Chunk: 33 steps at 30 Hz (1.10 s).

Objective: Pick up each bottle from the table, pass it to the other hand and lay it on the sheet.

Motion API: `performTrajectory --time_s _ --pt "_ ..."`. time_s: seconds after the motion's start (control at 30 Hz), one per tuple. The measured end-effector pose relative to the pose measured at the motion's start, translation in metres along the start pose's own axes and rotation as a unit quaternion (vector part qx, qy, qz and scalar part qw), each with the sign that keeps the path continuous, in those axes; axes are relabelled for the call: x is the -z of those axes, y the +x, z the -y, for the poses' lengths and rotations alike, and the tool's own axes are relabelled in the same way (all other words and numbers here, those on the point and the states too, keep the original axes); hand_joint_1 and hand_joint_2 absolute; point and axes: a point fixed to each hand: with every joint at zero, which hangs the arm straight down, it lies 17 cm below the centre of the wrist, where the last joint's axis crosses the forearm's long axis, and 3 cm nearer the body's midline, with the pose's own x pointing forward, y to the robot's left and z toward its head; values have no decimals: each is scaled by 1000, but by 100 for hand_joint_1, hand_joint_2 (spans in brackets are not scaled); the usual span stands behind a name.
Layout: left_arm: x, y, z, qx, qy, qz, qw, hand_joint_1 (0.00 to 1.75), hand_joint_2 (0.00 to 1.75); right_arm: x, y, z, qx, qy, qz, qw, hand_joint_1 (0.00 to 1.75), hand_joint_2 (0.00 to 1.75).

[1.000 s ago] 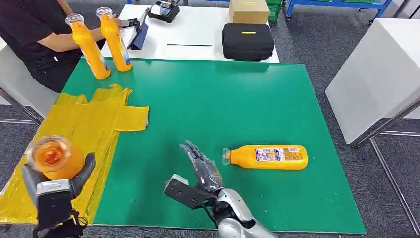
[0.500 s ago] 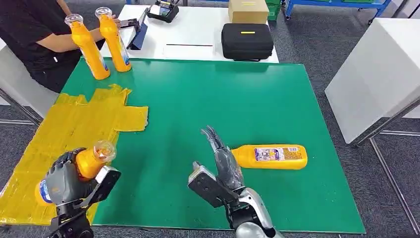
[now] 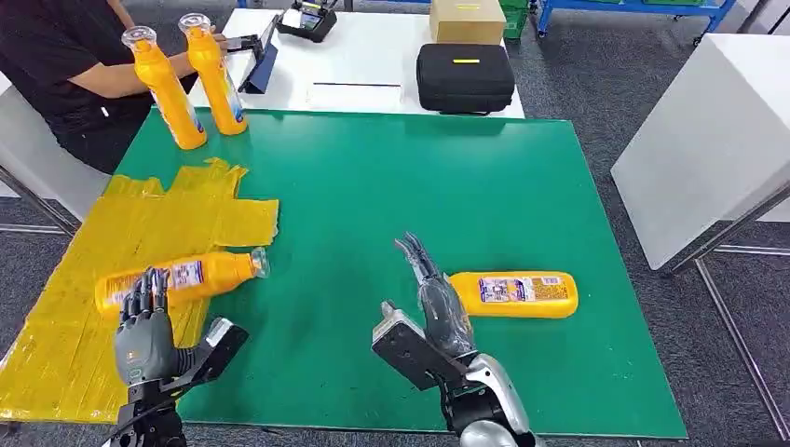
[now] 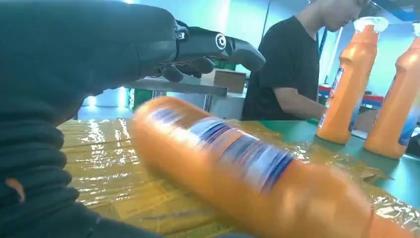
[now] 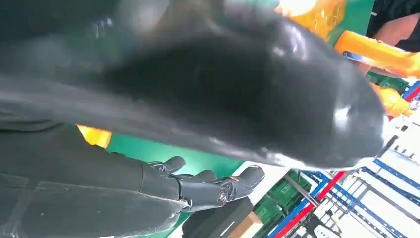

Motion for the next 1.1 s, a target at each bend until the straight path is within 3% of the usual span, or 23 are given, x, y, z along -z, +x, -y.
performTrajectory --time_s 0.17,0.3,0.5,0.6,0.7,0.8,0.93,1.1 --pt "-3 -2 9 -10 -23 -6 1000 0 0 -13 -17 8 -22 -2 -18 1000 0 175" --pt "-8 -7 22 -74 -56 -31 995 0 0 -34 -51 22 -78 -6 -54 995 0 175" --pt "-11 -3 16 -173 -48 -40 983 0 0 -69 -101 57 -147 -13 -112 983 0 175" --pt "-11 4 -1 -298 -24 -49 953 0 0 -99 -138 77 -188 3 -162 969 0 175" --pt "-19 8 -19 -471 -11 -76 879 0 0 -139 -178 111 -245 11 -208 947 0 175" --pt "-28 13 -40 -578 4 -83 812 0 0 -167 -203 143 -292 14 -239 926 0 175" --pt "-35 19 -66 -617 27 -69 783 0 0 -180 -222 191 -337 9 -255 906 0 175" --pt "-34 24 -79 -635 37 -53 770 0 0 -176 -245 221 -372 13 -271 888 0 175"
